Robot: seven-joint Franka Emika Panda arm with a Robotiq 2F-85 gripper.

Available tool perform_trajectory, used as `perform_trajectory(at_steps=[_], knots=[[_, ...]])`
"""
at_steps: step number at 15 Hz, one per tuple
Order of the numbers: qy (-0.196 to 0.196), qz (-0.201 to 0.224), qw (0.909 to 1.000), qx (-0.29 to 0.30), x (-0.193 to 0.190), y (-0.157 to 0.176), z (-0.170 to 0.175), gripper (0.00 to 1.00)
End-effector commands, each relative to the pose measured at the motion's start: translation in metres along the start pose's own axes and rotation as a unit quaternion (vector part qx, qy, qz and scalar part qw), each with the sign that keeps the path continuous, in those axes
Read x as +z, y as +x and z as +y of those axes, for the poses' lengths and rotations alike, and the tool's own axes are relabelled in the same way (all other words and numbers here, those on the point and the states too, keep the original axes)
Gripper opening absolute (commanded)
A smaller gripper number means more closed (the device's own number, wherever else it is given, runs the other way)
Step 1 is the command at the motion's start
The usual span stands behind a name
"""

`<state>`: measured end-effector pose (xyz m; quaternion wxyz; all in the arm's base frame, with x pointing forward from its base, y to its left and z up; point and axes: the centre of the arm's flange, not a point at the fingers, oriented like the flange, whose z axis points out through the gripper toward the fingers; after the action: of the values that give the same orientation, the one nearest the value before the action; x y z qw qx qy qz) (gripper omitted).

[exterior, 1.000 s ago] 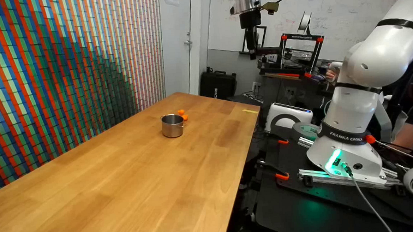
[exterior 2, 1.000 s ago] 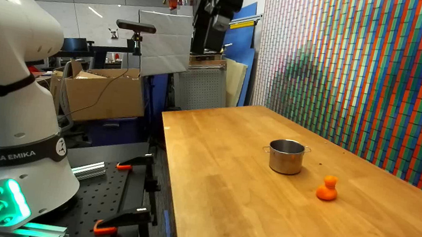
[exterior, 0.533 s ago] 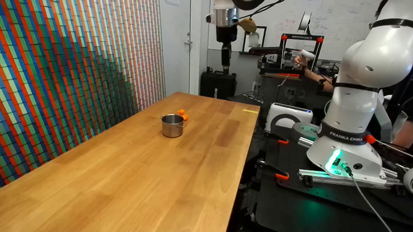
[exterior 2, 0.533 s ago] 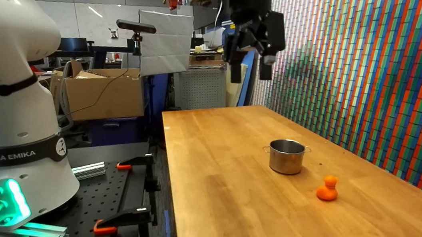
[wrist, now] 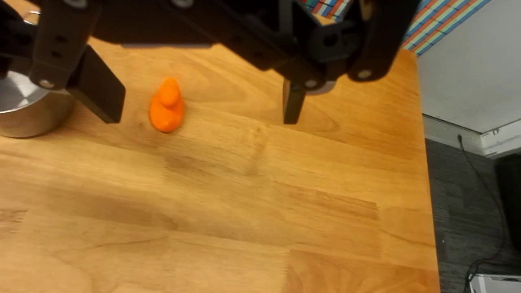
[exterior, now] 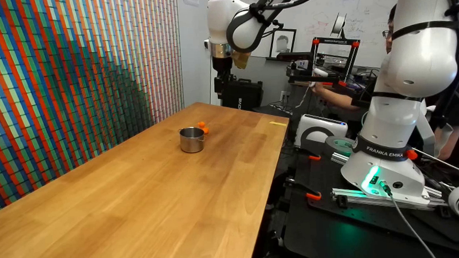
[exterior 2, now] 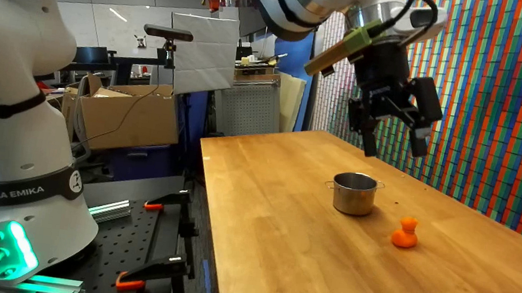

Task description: Put the orange duck in the pot

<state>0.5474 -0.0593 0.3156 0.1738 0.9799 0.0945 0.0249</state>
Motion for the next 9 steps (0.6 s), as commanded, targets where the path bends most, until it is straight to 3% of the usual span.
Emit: perform_trajectory(at_steps=[1,9], knots=[[0.004,-0.026,0.9984,0.049,0.056,0.041,0.011,1.00],[0.062,-0.060,0.9899,0.113,0.132,0.064,-0.014,1.00]])
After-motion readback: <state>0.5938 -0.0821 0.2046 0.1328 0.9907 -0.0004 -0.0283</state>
